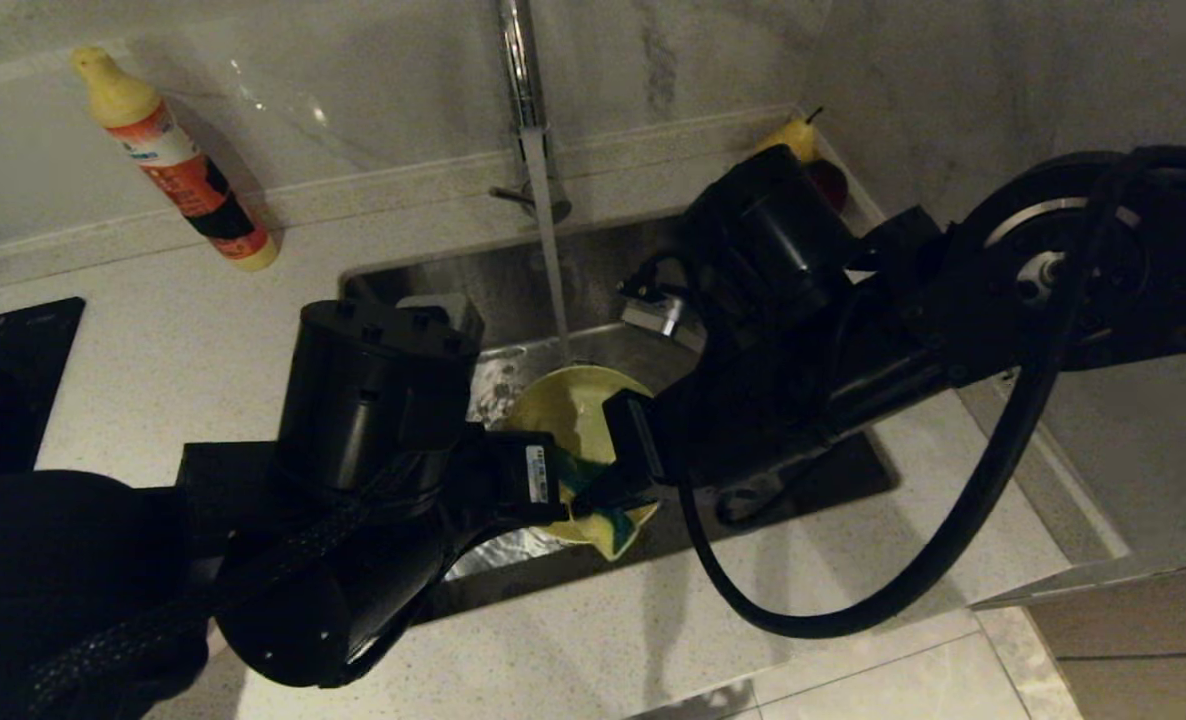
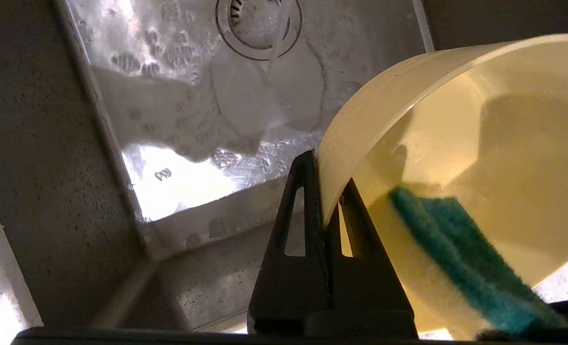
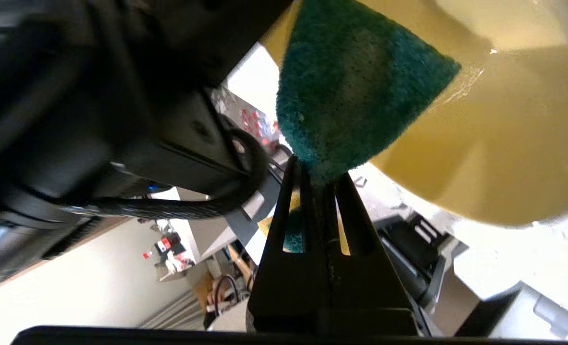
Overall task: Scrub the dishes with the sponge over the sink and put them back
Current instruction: Wipe the bowl
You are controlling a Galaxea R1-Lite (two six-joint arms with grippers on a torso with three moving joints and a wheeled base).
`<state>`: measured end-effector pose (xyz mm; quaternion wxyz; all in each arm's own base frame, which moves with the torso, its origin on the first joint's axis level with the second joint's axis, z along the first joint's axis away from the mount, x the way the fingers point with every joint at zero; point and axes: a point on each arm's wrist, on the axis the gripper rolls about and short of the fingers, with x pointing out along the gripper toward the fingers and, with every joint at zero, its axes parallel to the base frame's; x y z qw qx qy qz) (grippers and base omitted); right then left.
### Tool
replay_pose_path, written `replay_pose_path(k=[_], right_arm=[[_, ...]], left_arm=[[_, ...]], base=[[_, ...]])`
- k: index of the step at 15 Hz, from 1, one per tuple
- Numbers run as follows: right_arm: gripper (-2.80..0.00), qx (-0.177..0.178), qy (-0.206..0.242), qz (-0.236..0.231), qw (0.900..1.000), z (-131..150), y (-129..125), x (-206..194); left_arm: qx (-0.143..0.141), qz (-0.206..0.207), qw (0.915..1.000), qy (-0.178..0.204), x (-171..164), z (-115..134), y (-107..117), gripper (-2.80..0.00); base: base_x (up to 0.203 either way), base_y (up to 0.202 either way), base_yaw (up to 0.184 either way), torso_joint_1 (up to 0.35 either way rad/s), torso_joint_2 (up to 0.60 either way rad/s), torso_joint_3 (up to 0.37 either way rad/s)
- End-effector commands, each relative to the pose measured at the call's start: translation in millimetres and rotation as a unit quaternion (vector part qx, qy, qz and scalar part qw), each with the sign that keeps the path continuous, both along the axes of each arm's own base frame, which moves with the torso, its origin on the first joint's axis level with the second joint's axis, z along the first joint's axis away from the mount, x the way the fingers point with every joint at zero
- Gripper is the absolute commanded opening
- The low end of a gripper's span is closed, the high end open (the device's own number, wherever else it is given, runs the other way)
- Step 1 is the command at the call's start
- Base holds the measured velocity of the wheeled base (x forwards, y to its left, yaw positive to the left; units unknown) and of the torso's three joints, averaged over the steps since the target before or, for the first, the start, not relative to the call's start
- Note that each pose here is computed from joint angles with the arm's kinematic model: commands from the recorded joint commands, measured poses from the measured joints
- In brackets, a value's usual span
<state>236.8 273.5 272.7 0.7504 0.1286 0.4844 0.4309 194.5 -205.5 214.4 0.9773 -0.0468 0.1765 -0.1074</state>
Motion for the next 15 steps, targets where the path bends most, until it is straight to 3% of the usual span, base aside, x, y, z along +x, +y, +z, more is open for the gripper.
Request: replay_pose_path(k=[1,6,10,15], right_arm=[[-2.8,0.01,-0.007,-0.008,1.0,9,-5,2],[-2.8,0.026,-0.024,-0.049,0.998,26,-36,13],[-2.8,0.019,-0.021,-0.046,0.999,38,-52,-5],[-2.8,0.057,-0.056,-0.041,0.996,71,-74,-32]], left_arm=[[-0.002,0.002,1.0,-0.001,0,0,0,-2.8],[0.0,0.002,1.0,0.002,-1,-2,1,-2.8],[-0.002,0.012,0.9999,0.003,4,-3,5,-2.8],[-0.007,0.057,0.9983,0.008,23,-5,23,-2.8]], base=[[0.0,0.0,0.0,0.0,0.0,0.0],[0.0,0.0,0.0,0.0,0.0,0.0],[0.0,0.0,0.0,0.0,0.0,0.0],[0.0,0.0,0.0,0.0,0.0,0.0]])
